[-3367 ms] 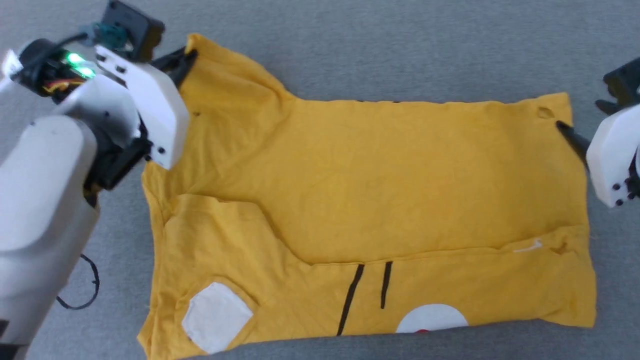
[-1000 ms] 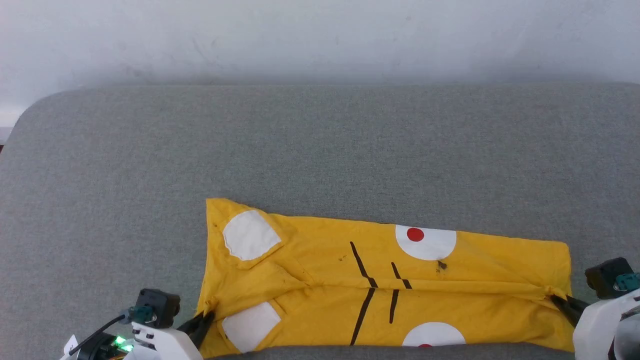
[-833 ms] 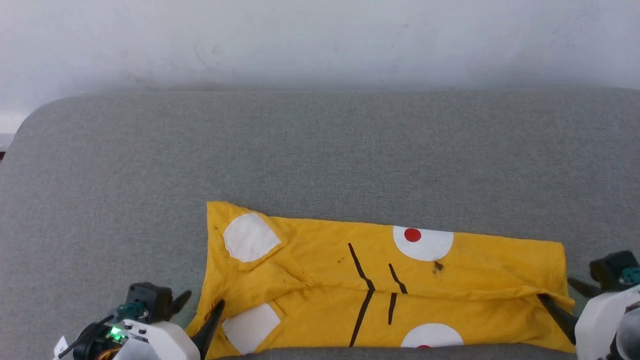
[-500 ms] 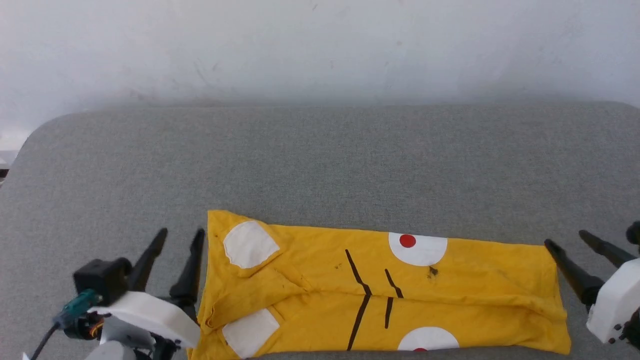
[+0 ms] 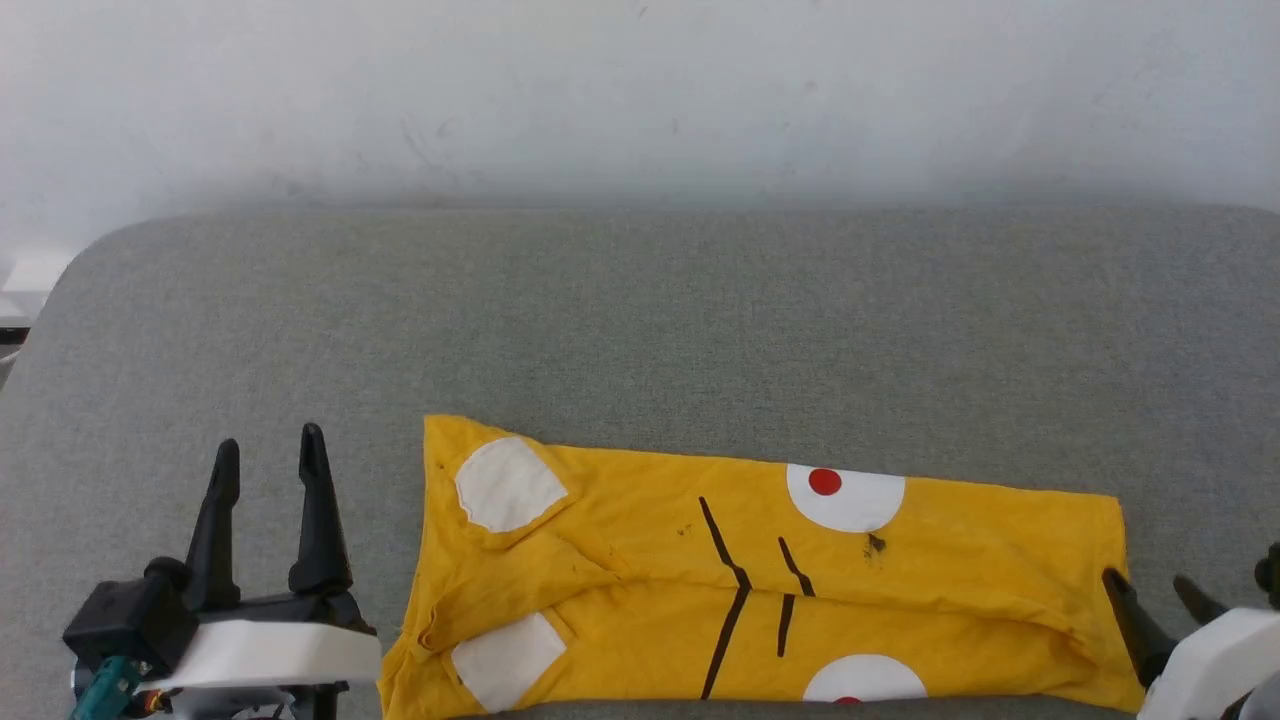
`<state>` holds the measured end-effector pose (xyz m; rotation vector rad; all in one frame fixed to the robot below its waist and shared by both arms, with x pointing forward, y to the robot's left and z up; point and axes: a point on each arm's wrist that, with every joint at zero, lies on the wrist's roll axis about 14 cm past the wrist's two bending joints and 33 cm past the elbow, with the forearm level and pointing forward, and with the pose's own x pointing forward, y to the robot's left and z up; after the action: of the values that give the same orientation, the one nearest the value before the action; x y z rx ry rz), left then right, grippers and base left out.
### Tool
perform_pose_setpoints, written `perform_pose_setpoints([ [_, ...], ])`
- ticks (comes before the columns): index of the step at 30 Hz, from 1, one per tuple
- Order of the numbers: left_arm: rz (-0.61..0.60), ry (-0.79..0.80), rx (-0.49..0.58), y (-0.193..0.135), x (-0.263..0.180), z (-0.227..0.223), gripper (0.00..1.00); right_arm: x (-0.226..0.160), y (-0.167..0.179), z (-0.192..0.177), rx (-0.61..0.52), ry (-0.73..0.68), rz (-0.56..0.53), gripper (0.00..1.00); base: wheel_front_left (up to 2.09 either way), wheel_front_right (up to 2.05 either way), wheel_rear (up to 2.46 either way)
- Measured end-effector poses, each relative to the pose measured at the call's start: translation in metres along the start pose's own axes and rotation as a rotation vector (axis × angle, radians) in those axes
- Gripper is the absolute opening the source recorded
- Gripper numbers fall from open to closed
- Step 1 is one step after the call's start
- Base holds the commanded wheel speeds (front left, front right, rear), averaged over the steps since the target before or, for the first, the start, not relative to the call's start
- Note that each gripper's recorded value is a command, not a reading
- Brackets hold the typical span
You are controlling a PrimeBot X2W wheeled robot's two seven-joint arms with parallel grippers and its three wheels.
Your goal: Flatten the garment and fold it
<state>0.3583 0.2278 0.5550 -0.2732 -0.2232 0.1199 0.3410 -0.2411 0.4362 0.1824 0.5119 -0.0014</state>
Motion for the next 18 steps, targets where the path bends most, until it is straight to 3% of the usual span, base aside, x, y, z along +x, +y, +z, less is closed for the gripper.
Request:
perform_pose_setpoints([
  [5,-0.049,-0.019,0.169,-0.004,-0.003,0.002,1.0,0.003,-0.011,-0.03,0.033,0.09,-0.07,1.0,0.0,0.0,0.0],
  [10,-0.116,0.09,0.263,-0.009,-0.019,-0.031,1.0,0.007,-0.014,-0.052,0.051,0.176,-0.087,1.0,0.0,0.0,0.0],
  [18,-0.114,0.131,0.274,-0.009,-0.024,-0.043,1.0,0.02,-0.012,-0.071,0.081,0.256,-0.082,1.0,0.0,0.0,0.0],
])
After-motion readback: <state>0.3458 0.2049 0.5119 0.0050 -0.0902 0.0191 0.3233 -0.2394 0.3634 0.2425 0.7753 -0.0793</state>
